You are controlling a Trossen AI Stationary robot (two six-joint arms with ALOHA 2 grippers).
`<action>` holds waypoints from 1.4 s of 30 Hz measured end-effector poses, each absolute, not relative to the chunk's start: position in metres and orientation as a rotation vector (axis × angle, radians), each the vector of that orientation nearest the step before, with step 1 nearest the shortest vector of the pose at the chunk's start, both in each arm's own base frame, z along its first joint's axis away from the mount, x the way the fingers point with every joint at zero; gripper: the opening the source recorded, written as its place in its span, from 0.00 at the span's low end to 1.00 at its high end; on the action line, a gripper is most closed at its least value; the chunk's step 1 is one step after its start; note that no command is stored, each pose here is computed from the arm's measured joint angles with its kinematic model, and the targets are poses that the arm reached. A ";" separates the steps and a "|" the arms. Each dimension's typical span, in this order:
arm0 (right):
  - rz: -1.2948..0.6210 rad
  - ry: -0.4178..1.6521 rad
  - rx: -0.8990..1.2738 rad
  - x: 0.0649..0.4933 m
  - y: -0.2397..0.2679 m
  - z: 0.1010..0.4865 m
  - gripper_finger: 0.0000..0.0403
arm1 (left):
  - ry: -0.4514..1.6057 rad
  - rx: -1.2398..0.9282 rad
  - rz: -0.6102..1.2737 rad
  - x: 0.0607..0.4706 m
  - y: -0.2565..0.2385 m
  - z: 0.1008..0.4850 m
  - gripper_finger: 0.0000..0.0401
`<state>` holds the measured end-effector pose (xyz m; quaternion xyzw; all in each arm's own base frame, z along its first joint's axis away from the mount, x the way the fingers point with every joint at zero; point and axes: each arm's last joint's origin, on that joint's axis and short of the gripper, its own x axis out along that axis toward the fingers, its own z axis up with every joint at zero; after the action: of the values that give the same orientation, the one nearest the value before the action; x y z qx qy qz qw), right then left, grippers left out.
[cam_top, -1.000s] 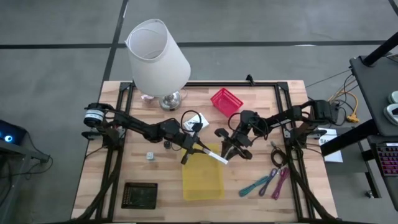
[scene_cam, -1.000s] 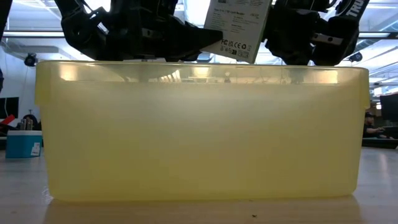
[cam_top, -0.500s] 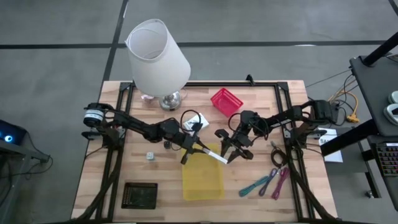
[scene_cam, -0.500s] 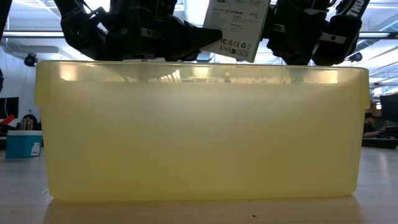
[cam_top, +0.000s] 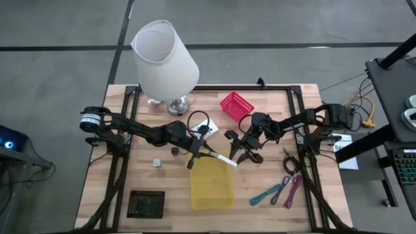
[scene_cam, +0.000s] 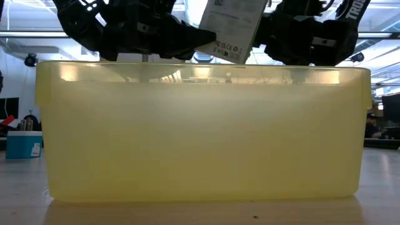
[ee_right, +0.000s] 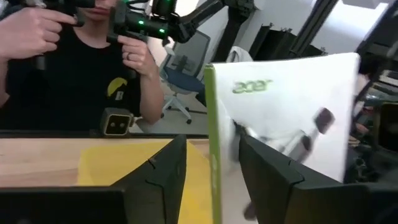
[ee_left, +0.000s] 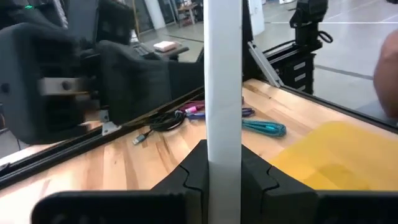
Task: Pick and place items into bin
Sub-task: Put the right card reader box into the black bin
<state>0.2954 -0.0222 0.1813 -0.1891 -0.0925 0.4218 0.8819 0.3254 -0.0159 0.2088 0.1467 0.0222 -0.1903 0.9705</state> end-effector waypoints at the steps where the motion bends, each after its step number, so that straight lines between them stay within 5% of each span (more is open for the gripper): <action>1: 0.864 -0.191 -0.395 0.296 -0.023 0.182 0.34 | 0.049 0.294 -0.393 0.324 -0.017 0.211 0.07; 42: 0.749 -0.246 -0.531 0.292 -0.028 0.196 0.32 | 0.538 -0.165 -0.329 0.241 -0.025 0.258 0.07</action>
<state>0.2918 -0.0285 0.1959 -0.2558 -0.1185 0.3606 0.8891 0.2408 -0.0252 0.2578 -0.0810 0.2641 -0.1616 0.9474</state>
